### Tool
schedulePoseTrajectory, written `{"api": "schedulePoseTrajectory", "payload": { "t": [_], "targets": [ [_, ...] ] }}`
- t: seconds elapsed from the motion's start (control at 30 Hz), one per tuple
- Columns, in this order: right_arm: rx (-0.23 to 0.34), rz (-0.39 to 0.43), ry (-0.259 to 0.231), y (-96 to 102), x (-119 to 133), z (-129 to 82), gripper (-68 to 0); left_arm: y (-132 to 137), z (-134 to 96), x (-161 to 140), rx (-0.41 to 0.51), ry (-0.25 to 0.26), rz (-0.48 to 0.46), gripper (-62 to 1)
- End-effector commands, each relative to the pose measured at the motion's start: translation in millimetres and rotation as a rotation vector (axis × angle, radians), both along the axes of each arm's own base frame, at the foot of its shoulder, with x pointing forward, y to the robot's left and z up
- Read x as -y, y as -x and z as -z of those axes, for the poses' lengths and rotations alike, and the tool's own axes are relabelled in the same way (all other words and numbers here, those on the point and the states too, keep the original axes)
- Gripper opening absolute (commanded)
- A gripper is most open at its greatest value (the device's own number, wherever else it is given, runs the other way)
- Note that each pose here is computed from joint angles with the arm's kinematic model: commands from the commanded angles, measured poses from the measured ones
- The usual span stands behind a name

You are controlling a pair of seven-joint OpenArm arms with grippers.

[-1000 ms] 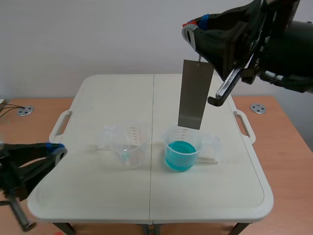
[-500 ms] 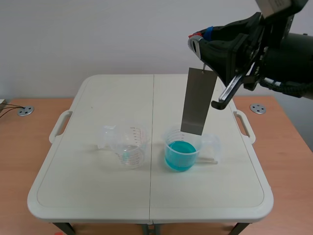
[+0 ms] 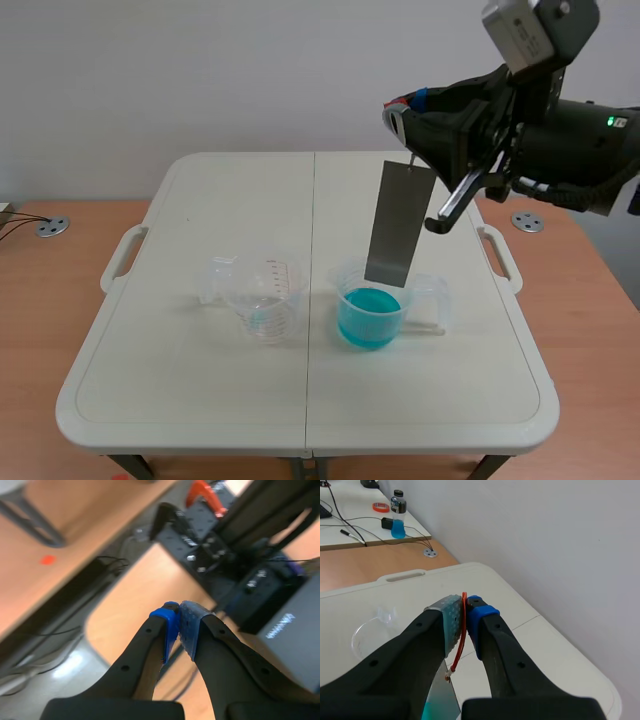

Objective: Hold the metal plate by the orange handle, dip it into the blue solution, take it out and point at it, then put the plate back in the beaker on the left.
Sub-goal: 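Lower the plate into the blue solution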

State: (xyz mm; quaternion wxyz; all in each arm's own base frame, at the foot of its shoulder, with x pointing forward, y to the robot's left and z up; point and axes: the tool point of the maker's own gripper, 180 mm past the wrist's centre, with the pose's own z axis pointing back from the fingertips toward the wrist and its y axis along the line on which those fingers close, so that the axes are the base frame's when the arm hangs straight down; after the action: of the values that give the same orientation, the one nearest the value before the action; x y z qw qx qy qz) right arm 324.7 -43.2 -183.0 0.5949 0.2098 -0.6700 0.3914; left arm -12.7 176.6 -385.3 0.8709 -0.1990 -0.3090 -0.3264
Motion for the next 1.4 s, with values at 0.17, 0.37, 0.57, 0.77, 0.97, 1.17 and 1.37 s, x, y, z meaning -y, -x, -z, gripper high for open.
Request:
{"api": "schedulePoseTrajectory", "payload": {
  "t": [0.17,0.37,0.57,0.77,0.97,1.17,1.37],
  "targets": [
    [0.013,0.009,-0.052,-6.4,-3.9,-6.1,-66.3,10.6,0.8,21.5,-0.029,0.063,-0.012,-59.3],
    [-0.019,0.013,-0.074,-7.6,-5.9,4.4,-66.3,16.6,6.0,25.7,-0.057,0.052,-0.047,-59.3],
    [-0.044,0.029,-0.099,-10.8,-3.8,14.2,-66.3,19.8,8.9,26.5,-0.073,0.042,-0.056,-59.3],
    [-0.059,0.029,-0.112,-14.6,-6.4,20.5,-66.3,23.5,12.3,25.8,-0.095,0.025,-0.058,-59.3],
    [-0.070,0.015,-0.111,-15.3,-10.9,29.4,-66.3,23.5,12.3,25.7,-0.095,0.025,-0.057,-59.3],
    [-0.096,0.020,-0.117,-18.0,-11.0,42.5,-66.3,22.8,12.3,25.8,-0.093,0.025,-0.057,-59.3],
    [-0.116,0.028,-0.093,-18.3,-12.5,58.0,-66.3,21.6,15.7,24.8,-0.101,0.011,-0.051,-59.3]
  ]
}}
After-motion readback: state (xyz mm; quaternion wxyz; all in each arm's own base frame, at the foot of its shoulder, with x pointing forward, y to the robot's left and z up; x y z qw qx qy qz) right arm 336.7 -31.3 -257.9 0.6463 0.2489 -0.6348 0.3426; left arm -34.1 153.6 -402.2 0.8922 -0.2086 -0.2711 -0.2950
